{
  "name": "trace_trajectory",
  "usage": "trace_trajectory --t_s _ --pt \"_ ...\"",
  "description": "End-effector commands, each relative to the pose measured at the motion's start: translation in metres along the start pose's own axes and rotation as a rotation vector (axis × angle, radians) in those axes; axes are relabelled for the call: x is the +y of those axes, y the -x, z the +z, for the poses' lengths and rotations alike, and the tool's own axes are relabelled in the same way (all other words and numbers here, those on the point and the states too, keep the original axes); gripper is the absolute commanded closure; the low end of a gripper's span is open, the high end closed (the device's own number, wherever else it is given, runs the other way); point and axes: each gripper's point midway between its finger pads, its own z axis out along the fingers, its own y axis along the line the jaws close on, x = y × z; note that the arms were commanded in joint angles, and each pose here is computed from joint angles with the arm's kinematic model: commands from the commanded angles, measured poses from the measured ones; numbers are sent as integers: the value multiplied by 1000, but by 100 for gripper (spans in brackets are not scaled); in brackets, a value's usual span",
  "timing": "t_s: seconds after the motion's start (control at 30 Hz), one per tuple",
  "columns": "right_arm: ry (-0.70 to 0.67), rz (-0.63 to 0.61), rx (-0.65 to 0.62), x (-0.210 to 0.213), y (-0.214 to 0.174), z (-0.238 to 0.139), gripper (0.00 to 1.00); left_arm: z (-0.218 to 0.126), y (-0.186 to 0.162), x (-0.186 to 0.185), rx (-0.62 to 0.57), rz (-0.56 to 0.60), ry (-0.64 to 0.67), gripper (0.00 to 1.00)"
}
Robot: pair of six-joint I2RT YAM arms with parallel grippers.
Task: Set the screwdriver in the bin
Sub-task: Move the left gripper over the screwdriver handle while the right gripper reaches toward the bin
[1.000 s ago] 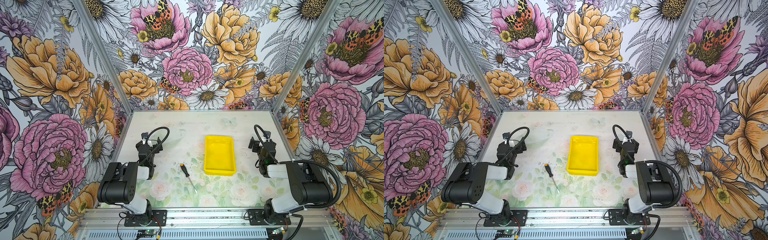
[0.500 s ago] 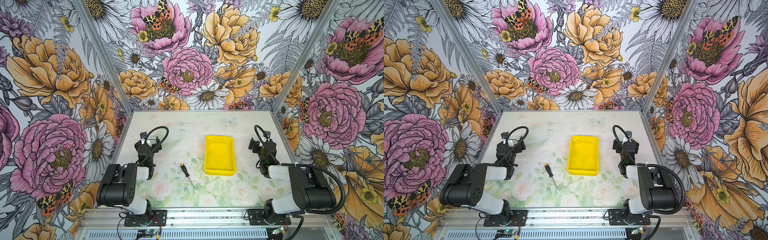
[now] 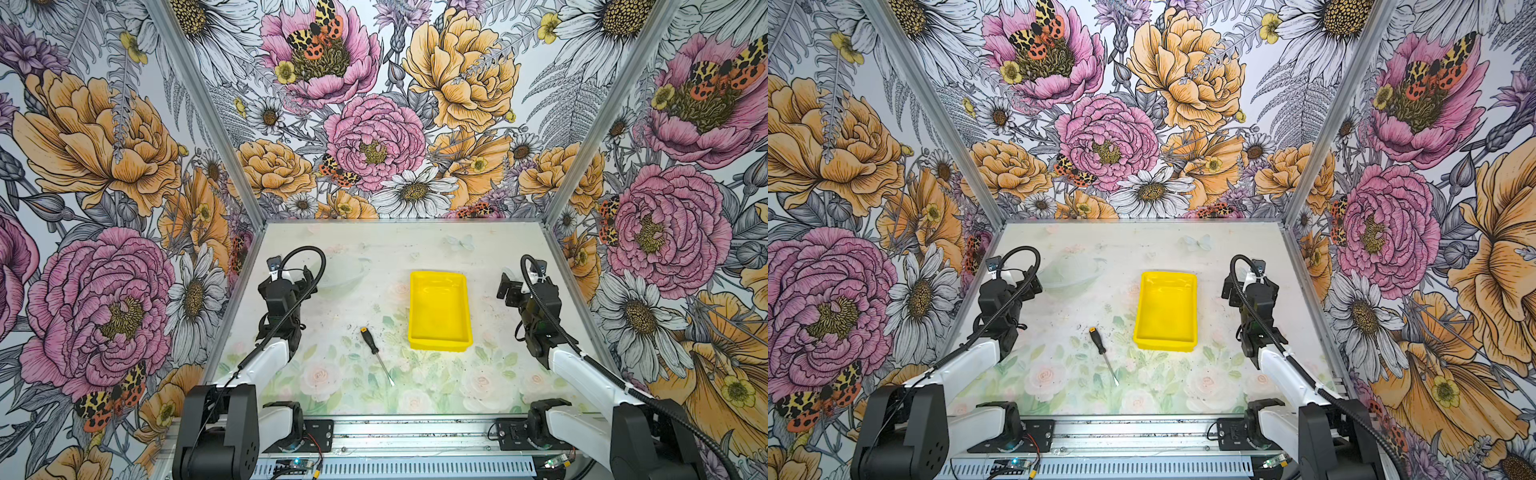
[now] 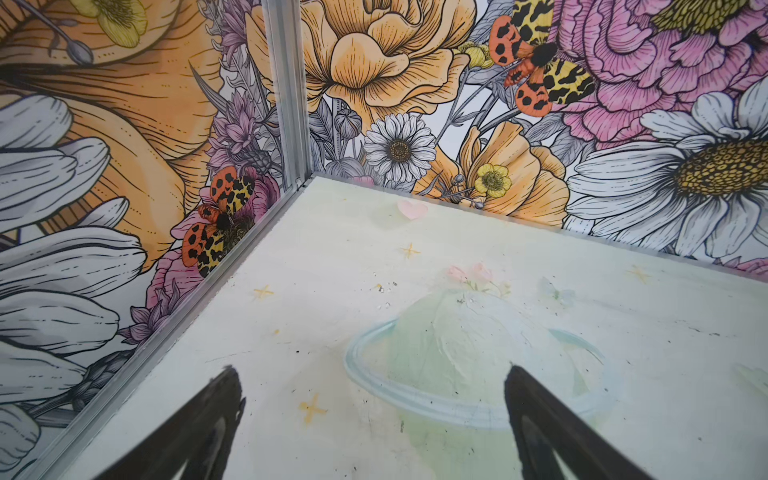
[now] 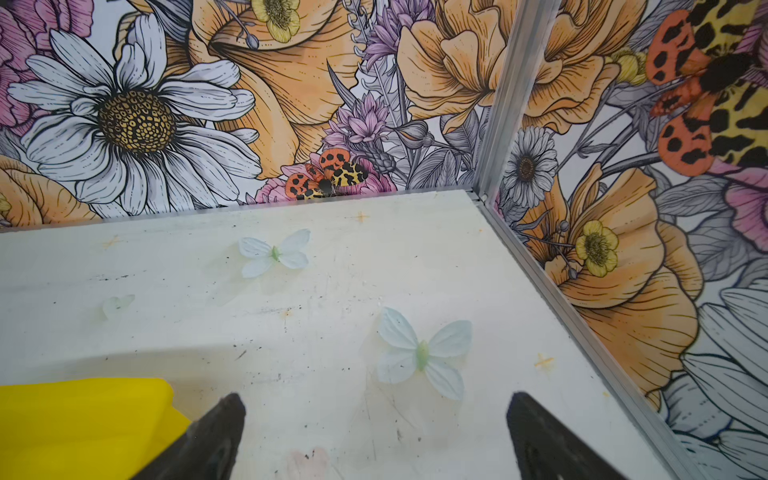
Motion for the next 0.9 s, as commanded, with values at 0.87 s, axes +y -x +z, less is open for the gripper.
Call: trace_trajectory --t_s 0.87 --pt "805 -333 216 199 -20 -126 0 -93 -61 -74 608 -265 -148 1"
